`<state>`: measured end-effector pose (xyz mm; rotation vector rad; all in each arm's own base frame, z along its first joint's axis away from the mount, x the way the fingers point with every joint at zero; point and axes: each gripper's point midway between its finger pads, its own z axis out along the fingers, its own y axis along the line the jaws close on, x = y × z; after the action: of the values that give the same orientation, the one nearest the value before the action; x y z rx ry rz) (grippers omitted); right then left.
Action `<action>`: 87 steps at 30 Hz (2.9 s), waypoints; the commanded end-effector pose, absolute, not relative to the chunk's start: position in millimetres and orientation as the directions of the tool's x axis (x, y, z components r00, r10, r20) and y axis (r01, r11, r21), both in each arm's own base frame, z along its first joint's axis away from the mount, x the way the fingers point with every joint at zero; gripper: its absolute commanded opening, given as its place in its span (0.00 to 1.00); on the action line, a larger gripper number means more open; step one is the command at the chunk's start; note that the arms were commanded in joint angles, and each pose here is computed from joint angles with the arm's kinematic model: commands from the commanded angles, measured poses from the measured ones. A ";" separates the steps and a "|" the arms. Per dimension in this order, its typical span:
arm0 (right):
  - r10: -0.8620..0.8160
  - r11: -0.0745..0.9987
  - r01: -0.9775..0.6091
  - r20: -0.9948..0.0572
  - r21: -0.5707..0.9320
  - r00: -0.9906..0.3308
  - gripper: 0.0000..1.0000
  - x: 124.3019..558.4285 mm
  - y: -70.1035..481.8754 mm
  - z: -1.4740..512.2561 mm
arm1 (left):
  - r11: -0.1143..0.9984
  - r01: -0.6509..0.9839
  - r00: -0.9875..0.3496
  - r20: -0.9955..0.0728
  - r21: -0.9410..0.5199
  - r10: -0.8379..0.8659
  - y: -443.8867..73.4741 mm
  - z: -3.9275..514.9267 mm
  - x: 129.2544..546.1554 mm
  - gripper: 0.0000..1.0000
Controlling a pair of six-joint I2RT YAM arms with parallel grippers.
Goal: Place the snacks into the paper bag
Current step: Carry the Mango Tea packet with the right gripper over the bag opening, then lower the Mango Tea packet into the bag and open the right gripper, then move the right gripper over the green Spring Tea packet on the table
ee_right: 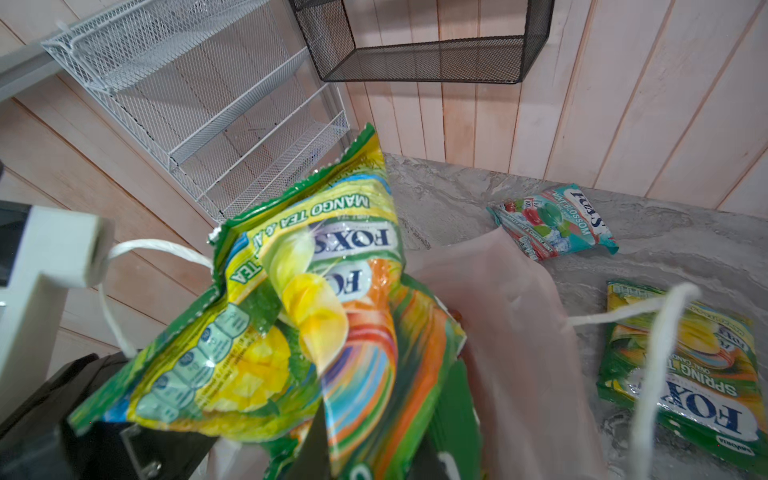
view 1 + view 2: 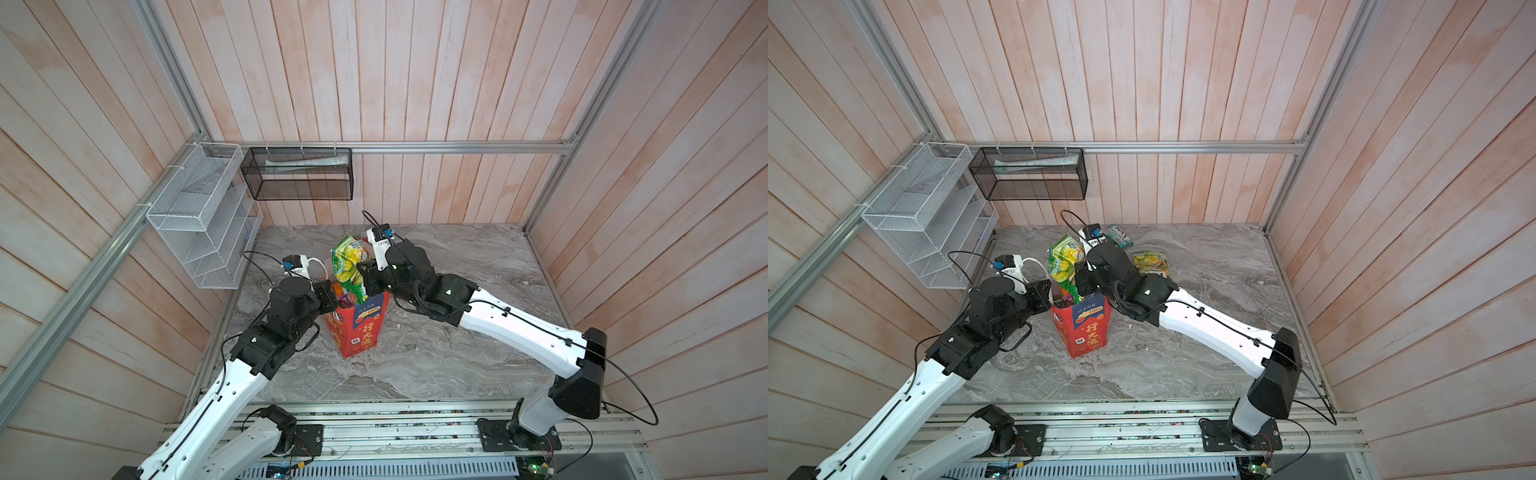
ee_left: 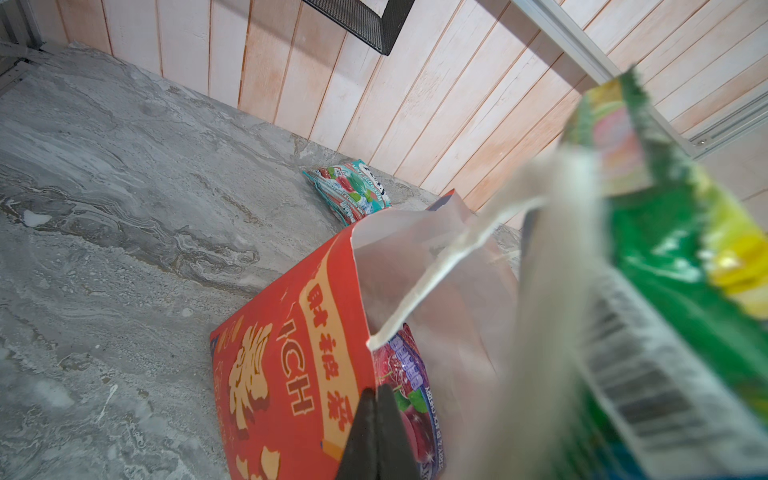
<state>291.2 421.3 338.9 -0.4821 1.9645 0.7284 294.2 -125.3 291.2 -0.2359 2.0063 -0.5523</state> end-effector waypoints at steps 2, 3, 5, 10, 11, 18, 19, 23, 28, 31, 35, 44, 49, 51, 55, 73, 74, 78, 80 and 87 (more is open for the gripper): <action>-0.047 0.756 -0.607 -0.905 0.245 -0.424 0.10 301.4 430.9 345.2 | 0.865 0.094 -0.458 -0.793 -0.493 -0.402 -125.6 300.4 290.5 0.00; -0.062 0.762 -0.604 -0.902 0.235 -0.428 0.10 303.3 432.8 341.1 | 0.863 0.098 -0.456 -0.793 -0.495 -0.403 -125.9 301.3 289.9 0.00; -0.080 0.767 -0.602 -0.898 0.222 -0.433 0.10 305.7 435.3 336.6 | 0.863 0.102 -0.457 -0.793 -0.496 -0.402 -126.5 301.7 289.9 0.00; -0.122 0.814 -0.554 -0.882 0.174 -0.456 0.11 315.7 431.6 324.6 | 0.868 0.096 -0.457 -0.796 -0.488 -0.397 -125.6 300.9 290.8 0.00; -0.131 0.821 -0.547 -0.877 0.165 -0.462 0.11 317.8 430.1 322.9 | 0.868 0.095 -0.455 -0.797 -0.488 -0.398 -124.9 301.4 290.6 0.00; -0.174 0.830 -0.535 -0.839 0.156 -0.515 0.13 320.7 429.5 309.6 | 0.873 0.083 -0.443 -0.803 -0.480 -0.399 -121.1 302.6 290.3 0.00; -0.183 0.833 -0.532 -0.834 0.150 -0.521 0.13 321.0 428.1 309.2 | 0.874 0.081 -0.441 -0.803 -0.480 -0.400 -120.3 302.8 290.1 0.00; -0.200 0.842 -0.522 -0.824 0.132 -0.530 0.14 319.6 423.0 309.4 | 0.876 0.077 -0.437 -0.805 -0.477 -0.400 -119.0 303.3 290.1 0.00; -0.216 0.837 -0.532 -0.816 0.129 -0.536 0.16 315.8 421.9 310.2 | 0.878 0.072 -0.437 -0.807 -0.472 -0.398 -118.4 302.2 290.6 0.00; -0.218 0.836 -0.534 -0.816 0.127 -0.536 0.17 315.0 420.9 311.7 | 0.879 0.072 -0.438 -0.807 -0.472 -0.397 -118.7 302.0 291.0 0.00; -0.221 0.835 -0.536 -0.816 0.124 -0.533 0.23 314.2 420.1 313.1 | 0.879 0.071 -0.436 -0.807 -0.472 -0.398 -118.3 302.3 290.8 0.00; -0.214 0.827 -0.546 -0.822 0.135 -0.528 0.35 309.0 418.8 320.7 | 0.881 0.068 -0.435 -0.808 -0.469 -0.397 -117.8 301.8 291.3 0.00; -0.210 0.795 -0.586 -0.834 0.158 -0.510 0.41 297.4 421.1 333.8 | 0.882 0.063 -0.435 -0.809 -0.466 -0.396 -116.8 301.1 291.5 0.00; -0.197 0.777 -0.606 -0.846 0.174 -0.495 0.47 289.5 420.0 344.7 | 0.883 0.056 -0.433 -0.808 -0.466 -0.399 -115.5 300.9 291.4 0.00; -0.147 0.761 -0.618 -0.876 0.196 -0.459 0.58 274.5 406.1 372.3 | 0.887 0.027 -0.428 -0.807 -0.460 -0.406 -110.3 298.7 291.5 0.00; 0.262 0.860 -0.351 -0.910 0.371 -0.321 0.91 324.5 225.9 420.1 | 0.893 -0.107 -0.381 -0.812 -0.437 -0.442 -84.5 293.4 290.7 0.00; 0.273 0.863 -0.329 -0.902 0.384 -0.335 0.91 333.9 219.6 411.2 | 0.894 -0.114 -0.384 -0.811 -0.433 -0.441 -83.7 291.7 290.8 0.00; 0.307 0.864 -0.255 -0.855 0.434 -0.417 0.91 371.3 202.8 367.8 | 0.897 -0.156 -0.376 -0.814 -0.414 -0.441 -76.0 290.2 289.9 0.00; 0.319 0.855 -0.234 -0.825 0.463 -0.467 0.91 387.3 198.7 344.0 | 0.895 -0.174 -0.368 -0.816 -0.411 -0.447 -71.9 290.7 288.9 0.00; 0.324 0.844 -0.149 -0.710 0.516 -0.625 0.90 435.9 195.1 252.1 | 0.884 -0.149 -0.351 -0.812 -0.444 -0.467 -73.9 294.8 286.1 0.00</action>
<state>427.2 182.4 270.6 0.1340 2.1090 0.5791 285.0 -81.3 280.3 -0.4190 1.9982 -0.3515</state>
